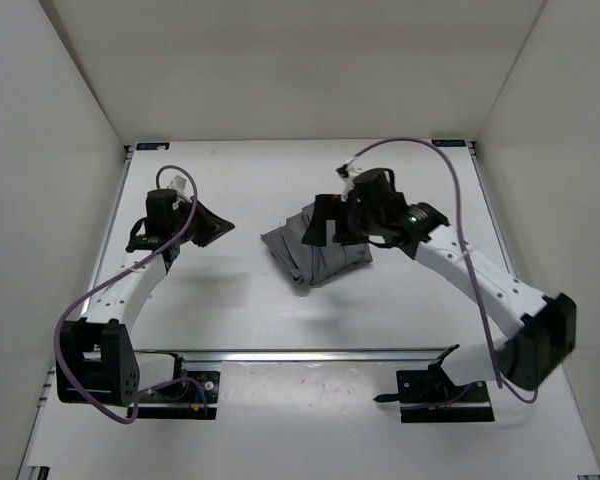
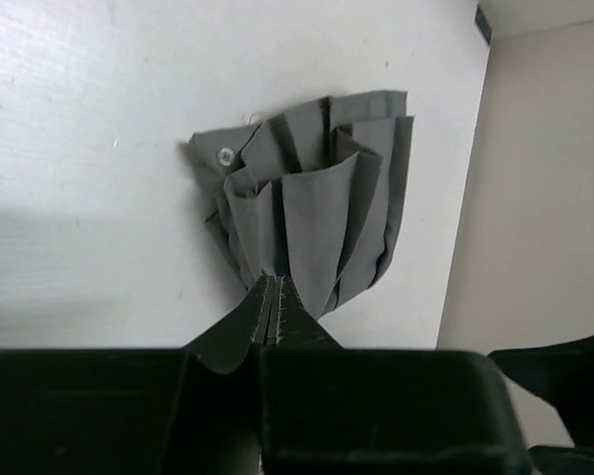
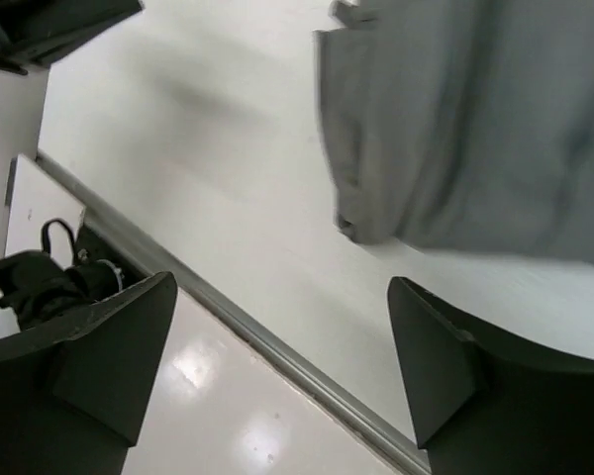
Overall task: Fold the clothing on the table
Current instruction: Fold the skirt
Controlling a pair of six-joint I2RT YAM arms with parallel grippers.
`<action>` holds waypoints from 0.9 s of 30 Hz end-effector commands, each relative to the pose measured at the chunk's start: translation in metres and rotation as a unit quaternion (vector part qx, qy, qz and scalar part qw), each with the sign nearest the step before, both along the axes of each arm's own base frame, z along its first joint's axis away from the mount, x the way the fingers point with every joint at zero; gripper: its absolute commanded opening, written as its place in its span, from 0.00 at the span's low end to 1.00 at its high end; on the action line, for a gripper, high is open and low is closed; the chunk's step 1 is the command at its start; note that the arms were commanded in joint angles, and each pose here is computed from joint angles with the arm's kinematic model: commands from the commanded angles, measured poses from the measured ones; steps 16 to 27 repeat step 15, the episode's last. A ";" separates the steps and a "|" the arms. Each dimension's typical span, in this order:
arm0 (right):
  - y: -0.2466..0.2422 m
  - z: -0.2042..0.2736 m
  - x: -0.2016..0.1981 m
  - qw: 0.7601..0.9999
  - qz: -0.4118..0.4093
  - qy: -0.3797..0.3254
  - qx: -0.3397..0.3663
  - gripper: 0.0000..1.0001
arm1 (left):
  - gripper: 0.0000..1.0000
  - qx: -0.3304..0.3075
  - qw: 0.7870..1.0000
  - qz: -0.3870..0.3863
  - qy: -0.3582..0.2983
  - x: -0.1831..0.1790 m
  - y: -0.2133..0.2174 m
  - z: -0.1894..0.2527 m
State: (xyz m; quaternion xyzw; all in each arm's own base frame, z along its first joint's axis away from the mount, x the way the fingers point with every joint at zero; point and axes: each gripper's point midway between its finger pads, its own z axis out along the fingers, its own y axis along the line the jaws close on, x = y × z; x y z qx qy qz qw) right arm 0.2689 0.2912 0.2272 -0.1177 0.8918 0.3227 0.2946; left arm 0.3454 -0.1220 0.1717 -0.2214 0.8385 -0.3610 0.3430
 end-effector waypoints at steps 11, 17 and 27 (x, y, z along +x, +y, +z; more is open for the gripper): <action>-0.043 -0.082 -0.064 0.992 -0.026 0.095 -0.085 0.90 | 0.05 -0.016 0.999 -0.028 -0.002 -0.007 -0.011 0.018; -0.048 -0.092 -0.046 0.988 -0.037 0.101 -0.111 0.99 | 0.04 -0.005 1.000 -0.028 -0.010 -0.004 -0.006 0.026; -0.048 -0.092 -0.046 0.988 -0.037 0.101 -0.111 0.99 | 0.04 -0.005 1.000 -0.028 -0.010 -0.004 -0.006 0.026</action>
